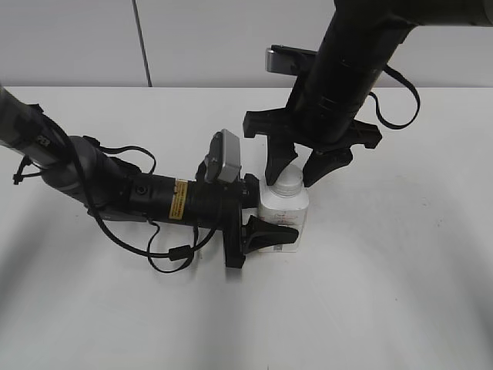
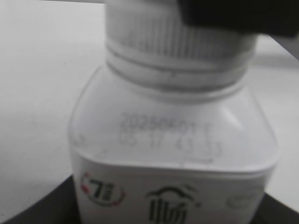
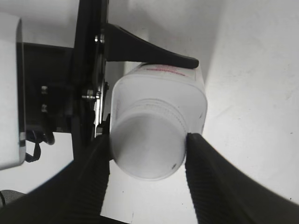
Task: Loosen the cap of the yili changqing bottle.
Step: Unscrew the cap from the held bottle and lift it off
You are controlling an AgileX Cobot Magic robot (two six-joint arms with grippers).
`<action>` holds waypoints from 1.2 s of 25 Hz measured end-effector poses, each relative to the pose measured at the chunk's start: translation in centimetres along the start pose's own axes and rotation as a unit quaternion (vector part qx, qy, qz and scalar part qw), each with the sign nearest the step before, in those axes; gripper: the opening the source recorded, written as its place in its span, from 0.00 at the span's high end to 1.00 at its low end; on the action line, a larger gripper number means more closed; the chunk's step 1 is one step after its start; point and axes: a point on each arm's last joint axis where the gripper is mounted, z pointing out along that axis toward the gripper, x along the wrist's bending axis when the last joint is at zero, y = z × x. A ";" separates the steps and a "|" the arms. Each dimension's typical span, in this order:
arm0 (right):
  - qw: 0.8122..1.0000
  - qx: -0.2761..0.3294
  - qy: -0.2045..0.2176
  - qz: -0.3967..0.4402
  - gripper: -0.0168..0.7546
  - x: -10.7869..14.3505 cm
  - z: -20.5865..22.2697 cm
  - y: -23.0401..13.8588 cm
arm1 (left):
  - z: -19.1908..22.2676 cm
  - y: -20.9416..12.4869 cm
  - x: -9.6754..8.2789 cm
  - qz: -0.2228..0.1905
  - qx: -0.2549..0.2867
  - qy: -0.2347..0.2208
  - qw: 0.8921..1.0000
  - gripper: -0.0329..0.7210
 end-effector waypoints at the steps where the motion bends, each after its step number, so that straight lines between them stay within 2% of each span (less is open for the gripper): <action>1: 1.000 0.000 0.000 0.000 0.44 0.0 0.0 0.0 | 0.0 0.0 0.0 0.000 0.000 0.000 1.000 0.40; 19: 1.000 0.006 -0.002 0.002 0.44 -0.1 0.6 0.1 | 0.0 0.0 0.0 0.000 0.001 0.001 1.000 0.40; 25: 1.000 0.010 -0.003 0.003 0.36 -0.1 1.0 0.2 | 0.0 0.0 0.0 0.000 0.001 0.001 1.000 0.40; 30: 1.000 0.010 -0.003 0.003 0.35 -0.1 1.0 0.2 | 0.0 0.0 0.0 0.000 0.000 0.001 1.000 0.40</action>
